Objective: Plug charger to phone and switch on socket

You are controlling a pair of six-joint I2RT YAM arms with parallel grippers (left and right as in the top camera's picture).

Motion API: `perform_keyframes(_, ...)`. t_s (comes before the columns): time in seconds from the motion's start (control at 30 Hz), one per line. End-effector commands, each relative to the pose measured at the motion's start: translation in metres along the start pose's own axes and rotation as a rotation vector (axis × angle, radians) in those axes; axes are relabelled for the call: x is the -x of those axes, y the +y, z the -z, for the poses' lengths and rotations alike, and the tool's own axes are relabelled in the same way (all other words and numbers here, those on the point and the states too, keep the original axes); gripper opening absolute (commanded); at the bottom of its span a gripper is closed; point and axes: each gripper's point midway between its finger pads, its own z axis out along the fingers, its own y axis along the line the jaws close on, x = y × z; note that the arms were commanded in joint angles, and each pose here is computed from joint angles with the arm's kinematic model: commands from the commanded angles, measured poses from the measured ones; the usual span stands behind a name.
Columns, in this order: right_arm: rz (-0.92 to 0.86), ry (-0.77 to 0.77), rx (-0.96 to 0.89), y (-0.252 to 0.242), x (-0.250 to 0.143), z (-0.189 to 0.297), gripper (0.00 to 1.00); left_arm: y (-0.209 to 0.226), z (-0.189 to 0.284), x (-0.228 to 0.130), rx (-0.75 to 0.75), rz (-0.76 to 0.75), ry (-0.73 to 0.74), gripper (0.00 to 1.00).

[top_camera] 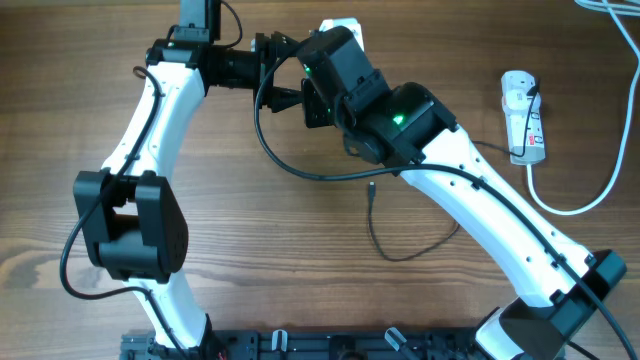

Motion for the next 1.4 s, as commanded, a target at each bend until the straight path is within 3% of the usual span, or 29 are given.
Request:
perform_keyframes(0.0, 0.016, -0.018, -0.006, 0.0031, 0.0047, -0.0024, 0.28, -0.0103, 0.0014, -0.0203, -0.023, -0.022, 0.052, 0.64)
perform_keyframes(0.63, 0.018, -0.031, -0.004, 0.0039, 0.0079, -0.0025, 0.21, -0.0109, 0.0016, -0.0220, -0.027, -0.023, 0.062, 0.64)
perform_keyframes(1.07, -0.014, -0.032, -0.001, 0.0044, 0.0081, -0.0025, 0.06, -0.0109, 0.0016, -0.0220, -0.027, -0.023, 0.062, 0.68)
perform_keyframes(1.17, -0.056, -0.035, 0.000, 0.0045, 0.0088, -0.0024, 0.04, -0.0110, 0.0015, -0.0220, -0.027, -0.023, 0.061, 0.73)
perform_keyframes(1.37, -0.175, -0.056, 0.011, 0.0058, 0.0144, -0.0018, 0.04, -0.0109, 0.0015, -0.0219, -0.027, -0.023, 0.061, 1.00)
